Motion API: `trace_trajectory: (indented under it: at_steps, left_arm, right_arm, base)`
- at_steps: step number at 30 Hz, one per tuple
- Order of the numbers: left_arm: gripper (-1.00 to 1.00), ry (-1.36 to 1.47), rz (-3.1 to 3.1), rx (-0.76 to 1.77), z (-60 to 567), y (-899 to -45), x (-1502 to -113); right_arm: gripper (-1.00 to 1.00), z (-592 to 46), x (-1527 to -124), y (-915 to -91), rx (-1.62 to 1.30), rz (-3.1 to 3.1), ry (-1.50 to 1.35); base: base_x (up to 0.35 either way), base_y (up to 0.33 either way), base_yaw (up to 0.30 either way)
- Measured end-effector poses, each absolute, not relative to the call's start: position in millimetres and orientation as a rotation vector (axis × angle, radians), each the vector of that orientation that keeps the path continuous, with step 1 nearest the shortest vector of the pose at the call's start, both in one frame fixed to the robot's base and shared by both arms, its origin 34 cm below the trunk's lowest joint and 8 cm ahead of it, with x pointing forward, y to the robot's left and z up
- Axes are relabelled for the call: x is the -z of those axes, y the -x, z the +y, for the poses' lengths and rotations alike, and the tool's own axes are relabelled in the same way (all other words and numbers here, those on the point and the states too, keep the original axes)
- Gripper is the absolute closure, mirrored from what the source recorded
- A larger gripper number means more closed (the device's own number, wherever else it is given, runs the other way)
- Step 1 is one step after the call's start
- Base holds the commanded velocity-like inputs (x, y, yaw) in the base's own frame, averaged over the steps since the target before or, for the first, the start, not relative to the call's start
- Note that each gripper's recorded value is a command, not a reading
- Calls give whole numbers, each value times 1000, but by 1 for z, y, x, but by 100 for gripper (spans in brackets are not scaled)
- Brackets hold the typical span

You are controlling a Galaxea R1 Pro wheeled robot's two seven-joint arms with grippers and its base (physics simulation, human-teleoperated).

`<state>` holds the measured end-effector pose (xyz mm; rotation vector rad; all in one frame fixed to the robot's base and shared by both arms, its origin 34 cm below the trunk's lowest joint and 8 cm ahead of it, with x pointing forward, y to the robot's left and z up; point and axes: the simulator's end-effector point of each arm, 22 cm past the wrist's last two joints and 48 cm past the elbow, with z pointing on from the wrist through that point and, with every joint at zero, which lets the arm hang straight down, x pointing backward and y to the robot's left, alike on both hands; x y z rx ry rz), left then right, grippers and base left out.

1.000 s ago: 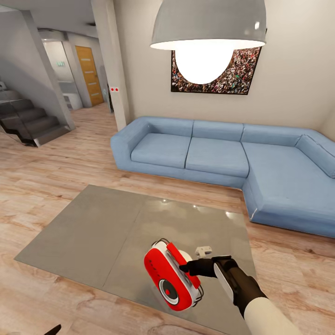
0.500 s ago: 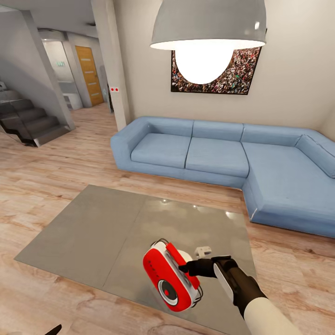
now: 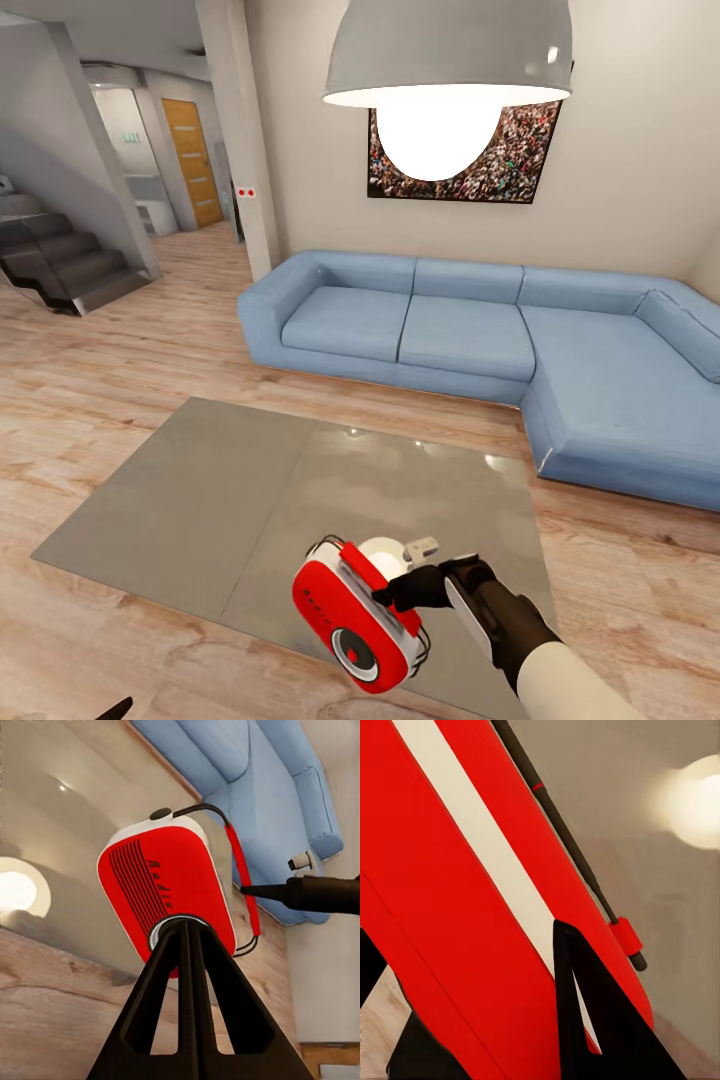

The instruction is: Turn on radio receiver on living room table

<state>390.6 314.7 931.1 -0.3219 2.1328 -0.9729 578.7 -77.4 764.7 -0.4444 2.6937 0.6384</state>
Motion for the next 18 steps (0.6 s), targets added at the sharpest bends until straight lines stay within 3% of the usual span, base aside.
trace_trajectory:
  at_steps: [18]
  left_arm:
    - [100, 358, 2260, 898, 300, -392, -890]
  right_arm:
    - [100, -58, -779, -584, -776, 2653, 348]
  base:
    - [0, 0, 0]
